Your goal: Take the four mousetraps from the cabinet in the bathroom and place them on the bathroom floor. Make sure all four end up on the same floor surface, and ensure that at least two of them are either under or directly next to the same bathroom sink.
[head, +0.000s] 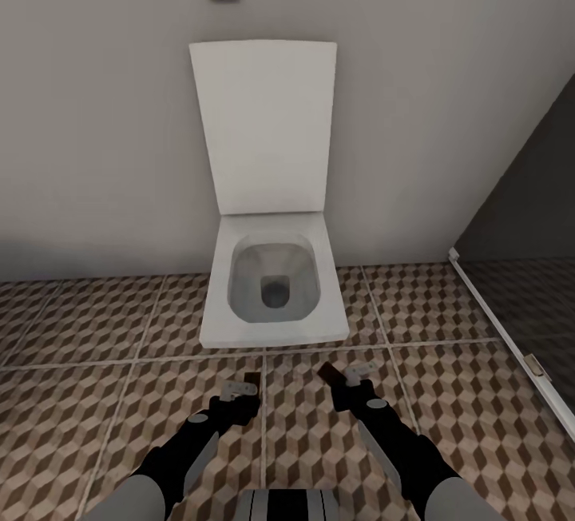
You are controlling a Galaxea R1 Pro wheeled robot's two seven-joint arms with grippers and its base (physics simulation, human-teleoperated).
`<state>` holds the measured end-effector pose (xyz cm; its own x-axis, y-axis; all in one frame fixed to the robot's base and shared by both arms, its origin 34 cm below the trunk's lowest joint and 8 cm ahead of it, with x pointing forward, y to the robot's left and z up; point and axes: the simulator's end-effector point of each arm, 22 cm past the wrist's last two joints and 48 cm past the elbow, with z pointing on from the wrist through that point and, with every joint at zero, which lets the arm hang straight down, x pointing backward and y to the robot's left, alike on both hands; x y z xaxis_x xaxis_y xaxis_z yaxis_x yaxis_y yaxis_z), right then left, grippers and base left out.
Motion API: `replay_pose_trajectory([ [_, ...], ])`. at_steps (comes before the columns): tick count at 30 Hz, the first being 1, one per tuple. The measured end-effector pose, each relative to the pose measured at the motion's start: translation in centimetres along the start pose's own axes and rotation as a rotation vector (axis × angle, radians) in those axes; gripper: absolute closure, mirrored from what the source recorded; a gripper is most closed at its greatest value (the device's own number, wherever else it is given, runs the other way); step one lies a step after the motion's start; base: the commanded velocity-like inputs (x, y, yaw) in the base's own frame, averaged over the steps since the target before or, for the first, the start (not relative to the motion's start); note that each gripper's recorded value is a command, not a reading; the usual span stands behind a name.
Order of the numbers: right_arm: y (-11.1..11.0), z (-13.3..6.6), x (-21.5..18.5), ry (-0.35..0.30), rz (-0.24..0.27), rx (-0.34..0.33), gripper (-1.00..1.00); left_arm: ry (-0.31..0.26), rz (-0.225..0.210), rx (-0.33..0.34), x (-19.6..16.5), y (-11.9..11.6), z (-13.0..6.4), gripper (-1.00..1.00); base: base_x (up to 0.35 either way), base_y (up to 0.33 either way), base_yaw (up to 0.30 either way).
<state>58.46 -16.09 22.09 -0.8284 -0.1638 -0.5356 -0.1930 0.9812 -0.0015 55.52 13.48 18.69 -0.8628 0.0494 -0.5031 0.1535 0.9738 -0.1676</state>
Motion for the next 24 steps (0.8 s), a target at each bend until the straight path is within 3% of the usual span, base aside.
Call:
replay_pose_trajectory([
  [24,0.5,0.8,1.6,0.031,0.002,-0.017,1.00,0.030,-0.007,0.001,1.6,0.1,0.7,1.00,0.000,0.000,0.000],
])
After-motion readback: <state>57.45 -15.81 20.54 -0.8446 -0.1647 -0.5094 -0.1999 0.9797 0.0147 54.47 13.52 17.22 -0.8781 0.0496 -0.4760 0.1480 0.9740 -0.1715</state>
